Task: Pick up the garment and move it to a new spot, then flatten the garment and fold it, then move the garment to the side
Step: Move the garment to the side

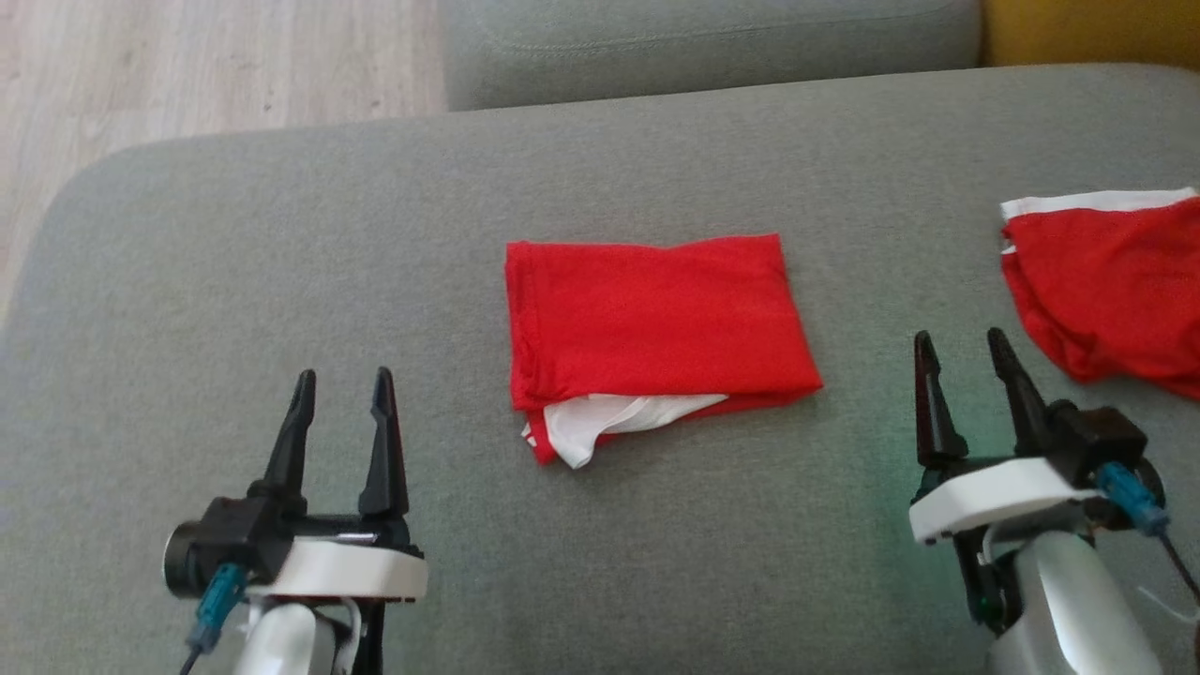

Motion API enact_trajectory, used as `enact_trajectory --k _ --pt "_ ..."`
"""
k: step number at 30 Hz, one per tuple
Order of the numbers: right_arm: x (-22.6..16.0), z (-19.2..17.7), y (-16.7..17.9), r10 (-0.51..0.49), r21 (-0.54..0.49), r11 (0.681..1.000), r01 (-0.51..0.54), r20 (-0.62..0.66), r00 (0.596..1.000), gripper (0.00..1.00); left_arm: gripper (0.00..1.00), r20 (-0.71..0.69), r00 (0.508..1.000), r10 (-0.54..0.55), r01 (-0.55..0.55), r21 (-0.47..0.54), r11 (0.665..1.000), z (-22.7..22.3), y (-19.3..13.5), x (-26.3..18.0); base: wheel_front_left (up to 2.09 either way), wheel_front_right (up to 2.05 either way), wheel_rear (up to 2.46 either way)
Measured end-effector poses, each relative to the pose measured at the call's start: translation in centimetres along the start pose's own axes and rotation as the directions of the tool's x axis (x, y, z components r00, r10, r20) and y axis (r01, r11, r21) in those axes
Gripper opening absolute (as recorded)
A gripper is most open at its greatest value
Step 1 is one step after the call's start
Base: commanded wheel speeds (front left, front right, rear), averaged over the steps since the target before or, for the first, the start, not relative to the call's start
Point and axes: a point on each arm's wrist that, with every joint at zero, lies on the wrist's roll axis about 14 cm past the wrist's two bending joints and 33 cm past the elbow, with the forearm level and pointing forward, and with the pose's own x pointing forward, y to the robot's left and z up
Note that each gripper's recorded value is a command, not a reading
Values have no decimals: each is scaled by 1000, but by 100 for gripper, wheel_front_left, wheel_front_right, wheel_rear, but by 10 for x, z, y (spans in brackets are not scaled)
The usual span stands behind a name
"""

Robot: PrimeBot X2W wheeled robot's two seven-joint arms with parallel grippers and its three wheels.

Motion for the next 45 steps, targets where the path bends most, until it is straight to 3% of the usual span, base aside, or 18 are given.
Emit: enact_trajectory --k 6,11,17,21,24,25,26,27,35,39,45 --pt "27 -5 14 43 0 999 -43 -28 999 100 100 -8 1000 20 -20 1 1000 -3 8 3 0 0 0" --pt "56 -25 37 110 -1 994 -111 -131 985 100 100 -2 999 33 -33 3 999 -2 14 15 0 0 0" --pt "76 -61 53 146 28 989 -145 -291 945 100 100 -32 998 47 -47 3 999 -12 20 18 0 0 0" --pt "77 -96 56 148 16 988 -156 -425 893 100 100 -36 997 71 -71 3 997 -14 28 20 0 0 0" --pt "85 -101 62 165 13 984 -177 -443 881 100 100 -31 996 85 -85 2 996 -12 33 22 0 0 0" --pt "88 -100 64 171 7 982 -187 -447 878 83 100 -33 996 87 -87 2 996 -13 34 21 0 0 0" --pt "90 -101 65 171 5 982 -190 -451 876 28 100 -35 995 88 -88 3 996 -13 35 21 0 0 0" --pt "90 -100 65 172 -5 981 -196 -455 874 0 100 -35 995 89 -89 3 996 -13 35 20 0 0 0" --pt "80 -79 53 153 -102 973 -206 -380 912 0 100 -5 1000 30 -30 18 999 -2 13 22 0 0 0" --pt "75 -56 31 108 -183 968 -171 -312 944 0 100 20 1000 -17 16 12 1000 6 -4 25 0 0 0" --pt "60 -19 -29 7 -369 924 -96 -237 972 0 100 23 995 -96 96 2 995 6 -35 28 0 0 0"
